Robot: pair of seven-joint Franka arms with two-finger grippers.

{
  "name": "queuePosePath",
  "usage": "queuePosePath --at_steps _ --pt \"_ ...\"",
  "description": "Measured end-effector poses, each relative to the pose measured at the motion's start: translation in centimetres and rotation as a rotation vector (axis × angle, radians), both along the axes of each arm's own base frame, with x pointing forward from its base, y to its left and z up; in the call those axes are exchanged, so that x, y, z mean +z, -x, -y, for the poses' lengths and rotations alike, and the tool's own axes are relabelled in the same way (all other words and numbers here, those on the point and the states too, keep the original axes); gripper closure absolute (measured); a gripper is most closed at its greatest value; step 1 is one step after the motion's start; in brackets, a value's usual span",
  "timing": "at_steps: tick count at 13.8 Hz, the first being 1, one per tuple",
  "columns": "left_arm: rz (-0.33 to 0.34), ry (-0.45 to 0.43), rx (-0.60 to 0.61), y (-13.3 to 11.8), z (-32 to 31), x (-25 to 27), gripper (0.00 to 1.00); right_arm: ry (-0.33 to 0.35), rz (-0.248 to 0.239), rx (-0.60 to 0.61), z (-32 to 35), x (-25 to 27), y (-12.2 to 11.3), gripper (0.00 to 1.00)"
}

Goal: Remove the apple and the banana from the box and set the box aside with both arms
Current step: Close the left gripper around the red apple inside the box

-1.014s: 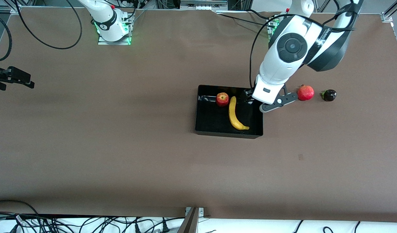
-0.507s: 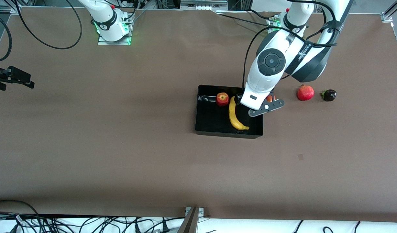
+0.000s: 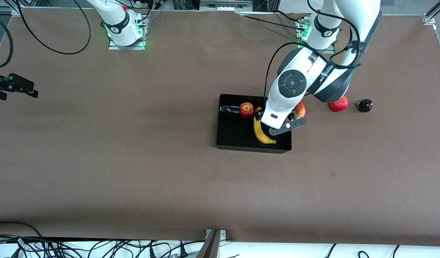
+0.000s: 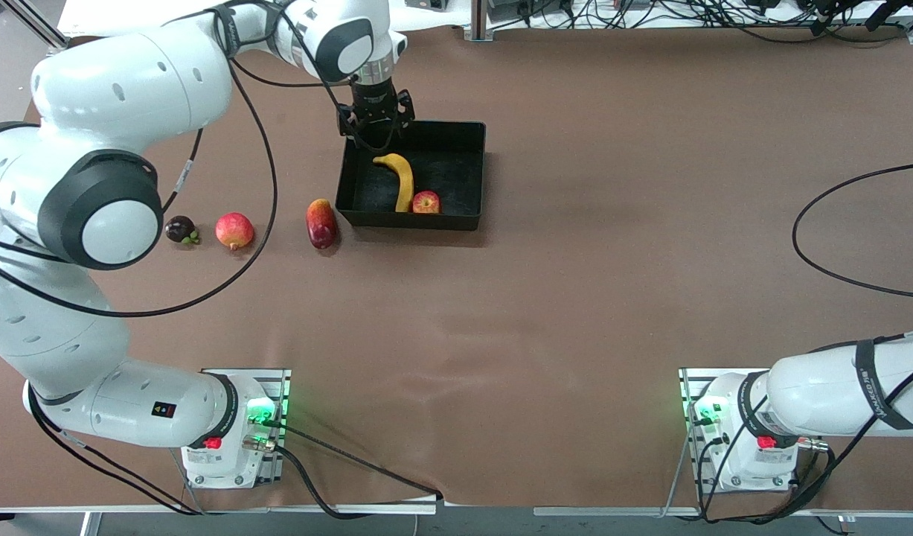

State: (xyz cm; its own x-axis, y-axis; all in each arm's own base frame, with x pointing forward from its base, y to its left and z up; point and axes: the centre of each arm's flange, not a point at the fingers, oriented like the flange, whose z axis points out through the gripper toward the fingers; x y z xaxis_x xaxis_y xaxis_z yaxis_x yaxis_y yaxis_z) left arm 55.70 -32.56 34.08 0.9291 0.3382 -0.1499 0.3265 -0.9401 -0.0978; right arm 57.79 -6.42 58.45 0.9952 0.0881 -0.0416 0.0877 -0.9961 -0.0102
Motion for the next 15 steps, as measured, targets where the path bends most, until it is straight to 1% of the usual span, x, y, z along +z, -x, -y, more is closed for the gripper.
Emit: queuePosePath --at_steps 2,5,10,15 --pt "0.002 0.022 -0.006 0.0 1.1 -2.2 0.00 0.000 0.000 0.000 0.0 0.0 0.0 0.00" --pt "-0.011 0.037 -0.003 1.0 3.8 -5.8 0.00 0.000 0.000 0.000 0.0 0.0 0.0 0.00" --pt "-0.073 0.024 -0.041 3.3 6.4 -10.3 0.00 0.000 0.000 0.000 0.0 0.0 0.0 0.00" --pt "-0.107 0.013 -0.069 5.1 8.2 -12.5 0.00 0.000 0.000 0.000 0.0 0.0 0.0 0.00"
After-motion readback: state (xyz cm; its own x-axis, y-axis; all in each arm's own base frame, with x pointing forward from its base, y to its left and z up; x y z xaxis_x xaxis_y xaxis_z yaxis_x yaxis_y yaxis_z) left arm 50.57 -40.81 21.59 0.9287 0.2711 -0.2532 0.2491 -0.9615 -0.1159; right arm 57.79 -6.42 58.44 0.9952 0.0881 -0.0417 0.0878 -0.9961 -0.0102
